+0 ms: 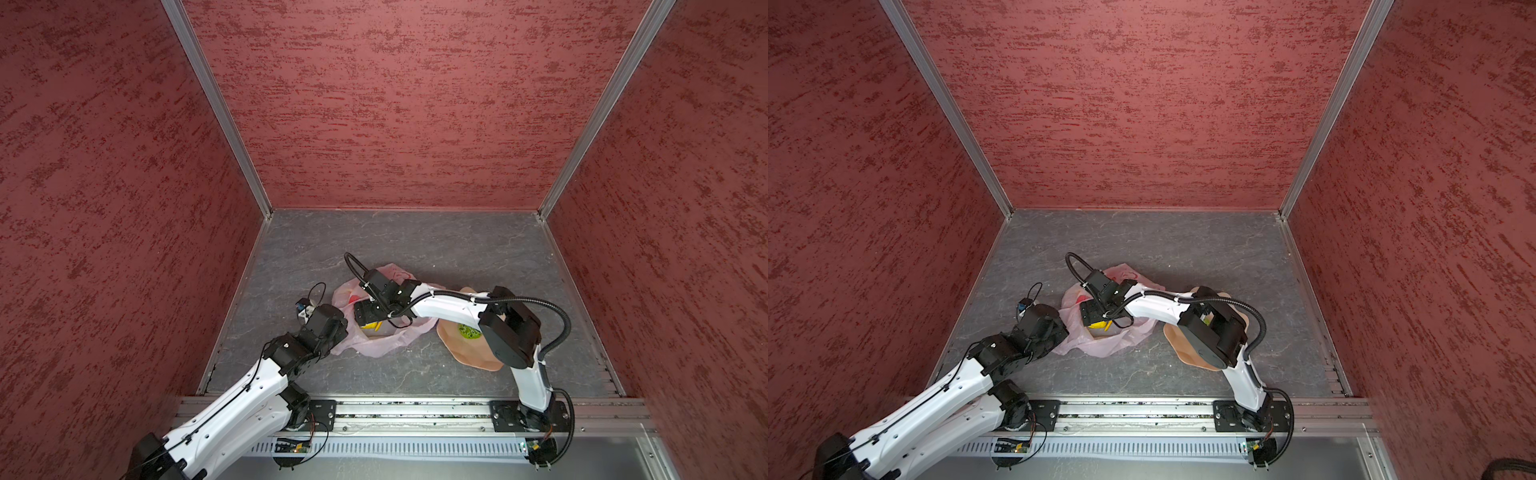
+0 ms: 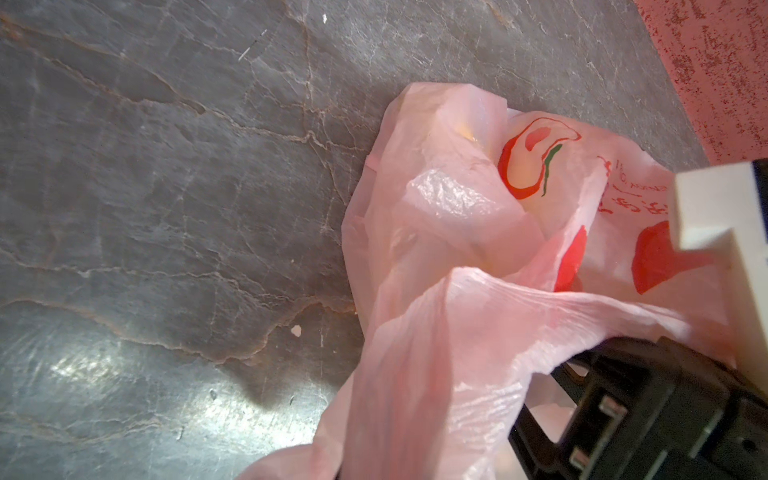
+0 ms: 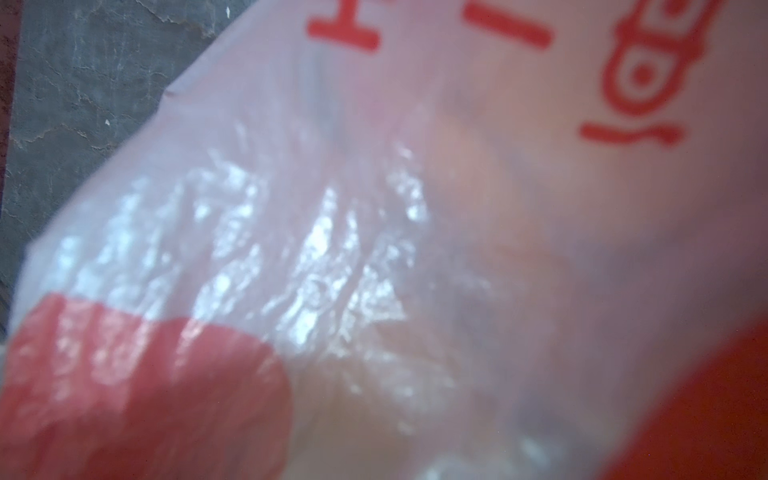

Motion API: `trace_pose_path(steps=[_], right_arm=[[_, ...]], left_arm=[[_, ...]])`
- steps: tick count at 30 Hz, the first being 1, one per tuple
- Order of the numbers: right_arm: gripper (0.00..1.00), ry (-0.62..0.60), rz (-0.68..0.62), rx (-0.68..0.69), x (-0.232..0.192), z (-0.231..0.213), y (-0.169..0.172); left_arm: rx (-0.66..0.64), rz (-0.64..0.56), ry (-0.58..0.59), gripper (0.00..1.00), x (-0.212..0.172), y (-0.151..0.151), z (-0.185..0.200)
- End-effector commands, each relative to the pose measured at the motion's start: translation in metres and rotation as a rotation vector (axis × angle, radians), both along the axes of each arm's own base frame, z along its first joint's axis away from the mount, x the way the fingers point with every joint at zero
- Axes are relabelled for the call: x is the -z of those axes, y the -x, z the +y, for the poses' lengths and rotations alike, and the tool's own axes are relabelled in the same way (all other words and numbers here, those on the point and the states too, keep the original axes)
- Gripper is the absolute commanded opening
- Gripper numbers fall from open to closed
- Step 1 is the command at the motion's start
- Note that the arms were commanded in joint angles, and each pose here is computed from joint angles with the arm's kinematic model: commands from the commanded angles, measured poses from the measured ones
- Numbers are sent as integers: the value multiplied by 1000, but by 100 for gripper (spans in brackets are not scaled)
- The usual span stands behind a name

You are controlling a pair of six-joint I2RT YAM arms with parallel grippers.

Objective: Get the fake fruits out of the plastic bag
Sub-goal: 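Reach the right gripper into the pink bag toward the yellow fruit, then close the right gripper on the yellow fruit and lift it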

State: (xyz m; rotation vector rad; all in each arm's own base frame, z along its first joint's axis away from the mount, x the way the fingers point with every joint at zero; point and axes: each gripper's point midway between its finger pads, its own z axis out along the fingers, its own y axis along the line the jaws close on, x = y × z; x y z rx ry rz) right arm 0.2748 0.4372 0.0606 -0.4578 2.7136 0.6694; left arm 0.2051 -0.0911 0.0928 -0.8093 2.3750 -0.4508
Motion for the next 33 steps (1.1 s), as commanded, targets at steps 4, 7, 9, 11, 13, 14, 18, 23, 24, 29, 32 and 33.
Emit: trace_pose_path(steps=[4,7,9,11,13,14,18,23,24,29,32,33], right_arm=[[83,-28,6,16,3,7,-10],[81,-29,11,21,7,6,-12],[78,-33,14,21,9,6,-13],[74,-36,17,18,10,6,-14],[70,-36,19,15,11,6,-14],[68,-36,20,15,11,6,-14],[60,-37,22,7,9,4,-13],[48,-42,17,-1,3,1,-10],[45,-45,17,-5,2,1,-9],[31,-56,14,-17,-7,-2,-5],[25,-61,14,-32,-13,-4,-2],[23,-61,14,-38,-15,-5,-1]], left_arm=[[0,4,8,0,4,2,-1],[-1,7,7,0,5,2,-1],[-5,9,4,0,6,2,0],[-7,9,3,0,6,2,0],[-8,10,2,0,6,2,0],[-10,8,3,0,5,2,0],[-17,0,-4,0,4,0,2],[-24,-16,-4,0,1,-3,2],[-25,-19,-3,0,0,-4,2],[-27,-45,-14,0,-7,-10,1],[-24,-74,-24,0,-16,-17,0],[-22,-85,-28,0,-20,-19,0]])
